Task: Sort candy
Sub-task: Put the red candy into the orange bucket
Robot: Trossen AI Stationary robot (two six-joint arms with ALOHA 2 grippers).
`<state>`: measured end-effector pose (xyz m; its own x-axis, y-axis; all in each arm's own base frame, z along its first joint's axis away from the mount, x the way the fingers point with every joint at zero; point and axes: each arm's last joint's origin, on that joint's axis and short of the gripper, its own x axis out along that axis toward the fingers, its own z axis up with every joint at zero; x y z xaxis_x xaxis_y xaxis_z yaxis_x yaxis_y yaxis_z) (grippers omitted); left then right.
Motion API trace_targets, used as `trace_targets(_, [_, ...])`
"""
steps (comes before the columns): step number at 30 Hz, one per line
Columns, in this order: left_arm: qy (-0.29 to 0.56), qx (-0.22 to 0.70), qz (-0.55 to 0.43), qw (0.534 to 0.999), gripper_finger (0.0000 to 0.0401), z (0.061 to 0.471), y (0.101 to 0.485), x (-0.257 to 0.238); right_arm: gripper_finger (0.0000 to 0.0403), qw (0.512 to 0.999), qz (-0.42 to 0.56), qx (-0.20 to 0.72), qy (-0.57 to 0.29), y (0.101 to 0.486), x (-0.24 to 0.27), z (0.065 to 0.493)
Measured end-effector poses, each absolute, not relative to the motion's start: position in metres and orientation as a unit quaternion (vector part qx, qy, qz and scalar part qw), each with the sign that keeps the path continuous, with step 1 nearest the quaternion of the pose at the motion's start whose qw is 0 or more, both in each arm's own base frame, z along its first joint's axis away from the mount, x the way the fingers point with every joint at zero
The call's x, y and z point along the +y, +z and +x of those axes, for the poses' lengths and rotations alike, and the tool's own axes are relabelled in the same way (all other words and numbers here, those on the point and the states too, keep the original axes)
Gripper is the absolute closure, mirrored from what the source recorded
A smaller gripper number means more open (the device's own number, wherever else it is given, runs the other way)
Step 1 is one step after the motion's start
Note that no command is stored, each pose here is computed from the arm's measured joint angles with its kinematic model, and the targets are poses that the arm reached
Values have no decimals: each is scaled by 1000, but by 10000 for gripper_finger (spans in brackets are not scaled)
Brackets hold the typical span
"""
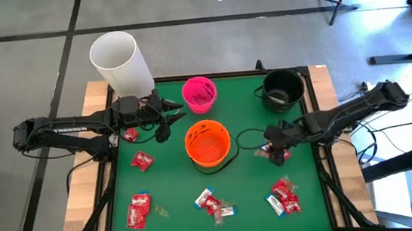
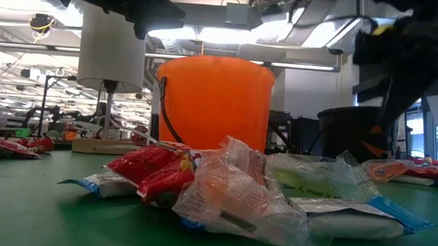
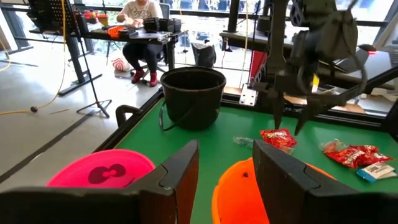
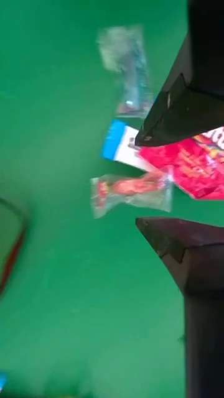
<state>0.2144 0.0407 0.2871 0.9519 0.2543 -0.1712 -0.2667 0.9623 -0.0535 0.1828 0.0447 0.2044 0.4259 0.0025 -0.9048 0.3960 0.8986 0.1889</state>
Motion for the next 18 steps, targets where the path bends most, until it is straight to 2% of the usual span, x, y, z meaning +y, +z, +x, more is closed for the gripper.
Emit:
trace_targets(8, [132,95,-39,986,260,214,284,40,153,769,202,585,-157,191,44,178])
trace_targets(13, [132,97,-39,986,260,214,284,40,150,749,198,603,-190,190,41,168])
trace_targets(18, [132,97,-43,986,260,214,284,40,157,725,207,620,-216,170,38,157])
